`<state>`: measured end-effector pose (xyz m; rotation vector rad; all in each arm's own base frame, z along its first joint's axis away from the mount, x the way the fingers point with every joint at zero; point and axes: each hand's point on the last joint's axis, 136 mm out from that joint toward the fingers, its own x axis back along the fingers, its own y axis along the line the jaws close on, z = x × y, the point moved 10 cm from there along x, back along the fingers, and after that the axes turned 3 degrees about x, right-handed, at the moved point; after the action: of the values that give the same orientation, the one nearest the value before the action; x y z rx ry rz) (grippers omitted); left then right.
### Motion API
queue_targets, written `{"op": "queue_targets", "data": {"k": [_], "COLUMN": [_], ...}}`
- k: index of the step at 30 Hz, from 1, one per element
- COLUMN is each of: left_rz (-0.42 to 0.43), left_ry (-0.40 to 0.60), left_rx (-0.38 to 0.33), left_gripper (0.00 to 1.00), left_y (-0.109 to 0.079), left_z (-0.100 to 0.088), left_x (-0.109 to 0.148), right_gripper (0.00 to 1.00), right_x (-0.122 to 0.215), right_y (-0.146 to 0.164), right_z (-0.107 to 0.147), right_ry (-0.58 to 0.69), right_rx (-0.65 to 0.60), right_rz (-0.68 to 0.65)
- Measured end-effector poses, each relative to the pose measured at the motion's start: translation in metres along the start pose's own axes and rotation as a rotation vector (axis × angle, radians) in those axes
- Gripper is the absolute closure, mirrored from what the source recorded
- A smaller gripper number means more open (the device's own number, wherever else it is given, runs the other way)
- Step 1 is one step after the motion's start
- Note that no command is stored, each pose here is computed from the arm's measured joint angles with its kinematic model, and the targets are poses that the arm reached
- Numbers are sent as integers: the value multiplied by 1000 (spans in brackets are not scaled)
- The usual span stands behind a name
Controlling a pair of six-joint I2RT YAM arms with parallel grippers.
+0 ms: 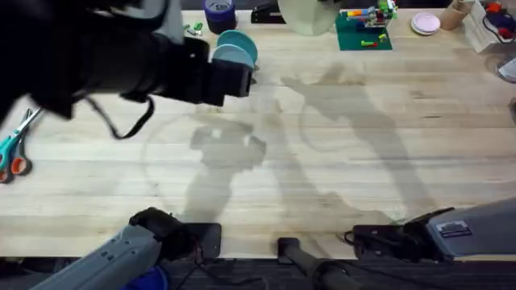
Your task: Pick up the plates from the table one by one and place each into a slot on the dish rack.
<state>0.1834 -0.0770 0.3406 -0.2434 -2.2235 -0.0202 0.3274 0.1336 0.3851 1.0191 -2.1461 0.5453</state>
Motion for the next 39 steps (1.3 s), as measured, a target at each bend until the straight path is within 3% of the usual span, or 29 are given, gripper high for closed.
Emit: {"op": "queue_targets", "data": {"k": [6, 18, 27, 39], "left_rz": [12, 8, 8, 8], "left_ry": [-56, -47, -47, -47], "left_rx": [1, -1, -1, -1], "left_gripper": [7, 8, 8, 7], "left_y": [4, 4, 4, 4], "left_z": [7, 8, 8, 8], "left_x": [20, 20, 20, 20], "right_gripper": [971, 971, 971, 971], "right_x": [0, -2, -6, -24], "right_y": [-4, 2, 19, 20], "right_z": [-7, -28, -52, -67], "right_ry": [-48, -142, -246, -377], "right_rx": [37, 161, 343, 487], "right_rz": [28, 57, 72, -21]}}
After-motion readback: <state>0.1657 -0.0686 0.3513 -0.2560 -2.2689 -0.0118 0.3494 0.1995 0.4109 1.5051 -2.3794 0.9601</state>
